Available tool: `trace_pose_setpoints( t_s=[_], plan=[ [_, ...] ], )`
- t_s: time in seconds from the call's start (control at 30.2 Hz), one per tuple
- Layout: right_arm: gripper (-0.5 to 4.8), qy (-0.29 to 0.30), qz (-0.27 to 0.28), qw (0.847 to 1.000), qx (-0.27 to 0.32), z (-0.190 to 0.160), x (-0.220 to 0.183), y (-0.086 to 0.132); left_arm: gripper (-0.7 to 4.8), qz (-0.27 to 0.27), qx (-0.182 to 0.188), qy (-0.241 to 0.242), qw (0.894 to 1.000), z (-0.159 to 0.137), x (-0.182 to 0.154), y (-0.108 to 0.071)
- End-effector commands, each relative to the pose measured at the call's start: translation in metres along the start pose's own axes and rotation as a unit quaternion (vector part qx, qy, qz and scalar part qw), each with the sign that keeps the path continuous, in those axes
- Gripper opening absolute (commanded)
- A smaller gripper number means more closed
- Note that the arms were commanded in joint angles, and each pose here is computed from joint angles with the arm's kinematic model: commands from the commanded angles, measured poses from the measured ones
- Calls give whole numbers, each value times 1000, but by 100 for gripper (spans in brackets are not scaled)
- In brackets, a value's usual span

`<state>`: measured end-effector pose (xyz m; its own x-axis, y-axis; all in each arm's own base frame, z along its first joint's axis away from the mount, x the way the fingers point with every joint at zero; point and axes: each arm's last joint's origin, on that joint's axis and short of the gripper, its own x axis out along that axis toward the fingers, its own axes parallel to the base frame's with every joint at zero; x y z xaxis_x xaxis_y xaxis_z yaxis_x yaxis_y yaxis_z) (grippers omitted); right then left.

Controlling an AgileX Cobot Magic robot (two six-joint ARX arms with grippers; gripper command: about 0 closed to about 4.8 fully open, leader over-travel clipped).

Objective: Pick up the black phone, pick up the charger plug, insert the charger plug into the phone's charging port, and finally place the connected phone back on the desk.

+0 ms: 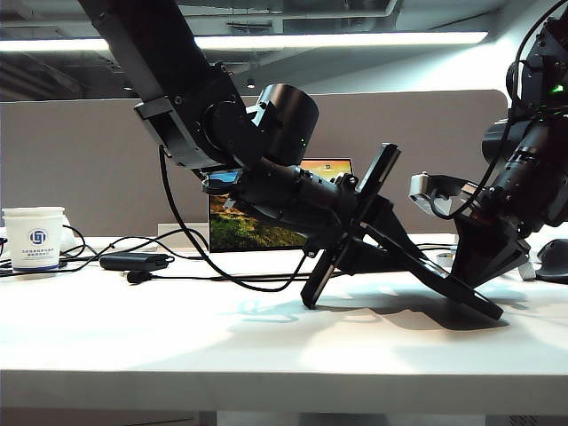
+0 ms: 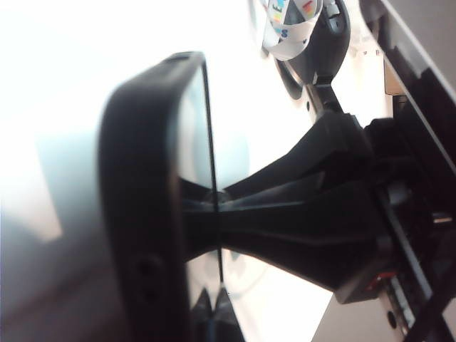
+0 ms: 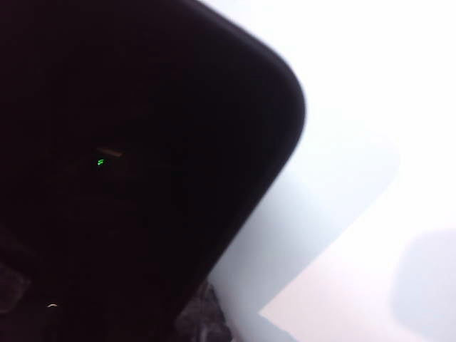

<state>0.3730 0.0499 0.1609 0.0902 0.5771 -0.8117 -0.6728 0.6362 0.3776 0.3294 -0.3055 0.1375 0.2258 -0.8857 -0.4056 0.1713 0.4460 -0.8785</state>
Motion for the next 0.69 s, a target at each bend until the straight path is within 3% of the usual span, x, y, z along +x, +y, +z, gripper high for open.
trace_pose_setpoints(
  t_s=[0.03,0.26,0.4,0.53,0.69],
  plan=[
    [-1,3,4,1000,-1,0,1,1,-5,4,15,7,1000,-3,2,2],
    [-1,1,4,1000,-2,0,1,2,-6,4,20,7,1000,-3,2,2],
    [-1,-7,-2,1000,-7,2,-5,4,-6,0,71,6,997,-2,1,1],
    [-1,-29,-21,999,-20,7,-22,11,-6,-10,78,6,997,1,-1,1],
    [-1,-52,-77,995,-25,11,-53,18,-6,-65,110,-4,992,10,-8,-11]
  ],
)
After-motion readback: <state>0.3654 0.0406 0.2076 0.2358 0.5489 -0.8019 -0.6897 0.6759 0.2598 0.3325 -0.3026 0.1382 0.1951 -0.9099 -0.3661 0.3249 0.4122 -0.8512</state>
